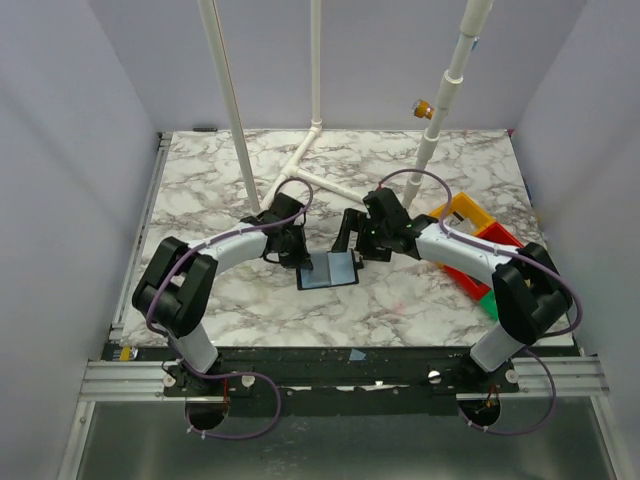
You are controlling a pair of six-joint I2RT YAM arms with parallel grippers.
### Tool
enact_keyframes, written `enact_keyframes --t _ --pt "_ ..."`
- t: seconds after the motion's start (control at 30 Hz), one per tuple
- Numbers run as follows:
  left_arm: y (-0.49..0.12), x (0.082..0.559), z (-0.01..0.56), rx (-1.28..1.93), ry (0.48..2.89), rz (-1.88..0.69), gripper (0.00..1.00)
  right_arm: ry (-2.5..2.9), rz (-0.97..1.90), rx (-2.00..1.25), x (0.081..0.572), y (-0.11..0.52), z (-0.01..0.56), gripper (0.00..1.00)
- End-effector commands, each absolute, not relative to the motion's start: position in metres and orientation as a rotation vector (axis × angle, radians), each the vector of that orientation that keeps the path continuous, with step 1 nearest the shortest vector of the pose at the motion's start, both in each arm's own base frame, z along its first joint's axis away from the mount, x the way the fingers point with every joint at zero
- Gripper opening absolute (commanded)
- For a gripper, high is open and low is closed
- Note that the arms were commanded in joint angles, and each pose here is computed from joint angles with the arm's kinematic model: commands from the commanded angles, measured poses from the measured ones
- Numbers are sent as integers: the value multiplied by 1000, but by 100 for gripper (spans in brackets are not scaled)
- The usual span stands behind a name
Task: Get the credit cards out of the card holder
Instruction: Remove the credit card from the card holder.
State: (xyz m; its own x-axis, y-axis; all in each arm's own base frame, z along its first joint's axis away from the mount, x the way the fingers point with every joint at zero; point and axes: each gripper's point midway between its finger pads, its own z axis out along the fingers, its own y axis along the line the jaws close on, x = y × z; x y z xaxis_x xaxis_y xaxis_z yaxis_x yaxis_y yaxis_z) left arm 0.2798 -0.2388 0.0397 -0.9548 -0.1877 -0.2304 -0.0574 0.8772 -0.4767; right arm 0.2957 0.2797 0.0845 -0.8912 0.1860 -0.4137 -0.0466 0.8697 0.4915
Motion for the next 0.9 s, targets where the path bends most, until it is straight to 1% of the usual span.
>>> enact_keyframes --t 0.0,0.5,0.87 --pt "-244 288 41 -164 2756 -682 0 2602 697 76 291 284 73 100" --pt "-261 290 36 -139 2784 -701 0 2611 677 67 289 287 67 100" --pt "-277 288 38 -126 2795 -748 0 2649 645 85 286 285 49 100"
